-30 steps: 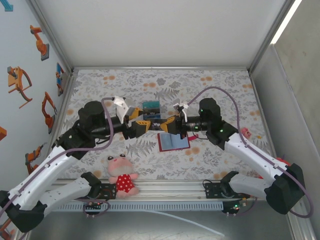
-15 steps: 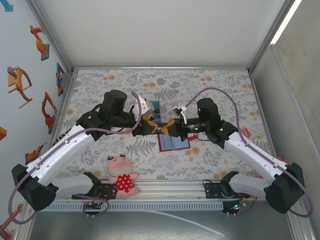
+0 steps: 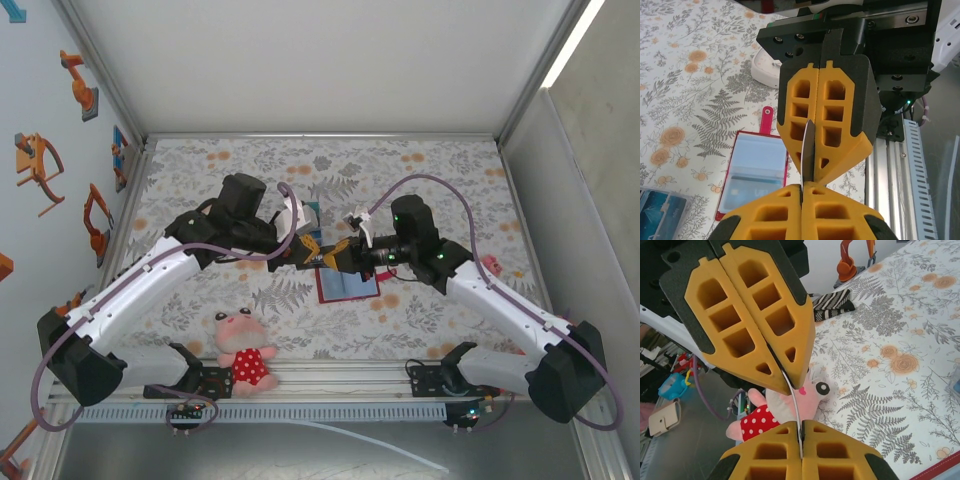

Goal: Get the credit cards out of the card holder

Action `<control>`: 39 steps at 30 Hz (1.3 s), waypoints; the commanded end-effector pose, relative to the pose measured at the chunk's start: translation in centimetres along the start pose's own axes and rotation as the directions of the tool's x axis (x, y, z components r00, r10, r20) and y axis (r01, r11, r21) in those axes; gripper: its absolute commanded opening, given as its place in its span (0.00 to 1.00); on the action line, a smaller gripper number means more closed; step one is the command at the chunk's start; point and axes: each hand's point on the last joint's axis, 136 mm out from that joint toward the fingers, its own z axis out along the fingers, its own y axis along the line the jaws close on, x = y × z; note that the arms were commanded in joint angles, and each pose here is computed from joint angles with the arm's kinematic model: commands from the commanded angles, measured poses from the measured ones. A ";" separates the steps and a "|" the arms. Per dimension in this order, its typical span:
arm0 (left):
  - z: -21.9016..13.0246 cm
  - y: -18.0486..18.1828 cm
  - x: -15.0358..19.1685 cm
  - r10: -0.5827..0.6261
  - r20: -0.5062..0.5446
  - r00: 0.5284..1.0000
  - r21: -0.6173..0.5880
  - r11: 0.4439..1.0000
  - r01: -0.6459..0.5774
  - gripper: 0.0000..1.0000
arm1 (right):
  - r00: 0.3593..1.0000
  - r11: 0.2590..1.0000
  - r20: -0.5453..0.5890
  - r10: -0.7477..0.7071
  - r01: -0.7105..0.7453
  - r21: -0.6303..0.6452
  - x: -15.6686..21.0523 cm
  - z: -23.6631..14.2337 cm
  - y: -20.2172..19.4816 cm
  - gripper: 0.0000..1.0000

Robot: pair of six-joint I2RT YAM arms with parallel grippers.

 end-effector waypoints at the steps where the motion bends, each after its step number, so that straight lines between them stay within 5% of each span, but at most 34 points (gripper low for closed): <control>1: 0.3 1.2 0.3 0.021 -0.012 1.000 -0.049 0.999 -0.022 0.00 | 0.998 0.998 0.035 -0.054 0.054 0.019 -1.6 -0.4 0.7 0.17; 3: 0.1 1.6 -0.1 -0.013 0.005 1.000 -0.066 0.998 0.013 0.00 | 0.998 0.998 0.038 -0.051 0.049 0.051 -1.7 -0.5 0.2 0.39; 7: -0.4 2.3 -0.6 -0.032 0.032 0.999 -0.111 0.993 0.035 0.00 | 0.998 0.995 0.038 -0.048 0.044 0.090 -1.9 -0.8 -0.2 0.51; 8: -0.6 2.6 -0.5 -0.028 0.034 0.999 -0.131 0.991 0.032 0.00 | 0.998 0.994 0.037 -0.045 0.041 0.105 -1.9 -0.9 -0.4 0.71; 9: -0.7 3.0 -0.5 -0.026 0.035 0.999 -0.155 0.987 0.031 0.00 | 0.998 0.992 0.037 -0.043 0.039 0.120 -1.9 -1.0 -0.6 0.78; 19: -0.9 6.3 0.7 0.096 -0.053 0.994 -0.211 0.972 -0.105 0.00 | 0.995 0.947 0.093 -0.035 0.003 0.320 -2.5 -2.8 -2.9 0.87; 24: -0.4 10.7 2.0 0.109 -0.085 0.990 -0.245 0.961 -0.127 0.00 | 0.992 0.878 0.126 -0.002 -0.058 0.474 -2.3 -4.4 -5.2 0.95; 39: 4.3 18.9 5.1 0.180 -0.110 0.978 -0.183 0.963 -0.198 0.00 | 0.976 0.638 0.170 0.135 -0.217 0.739 0.0 -7.7 -10.8 0.95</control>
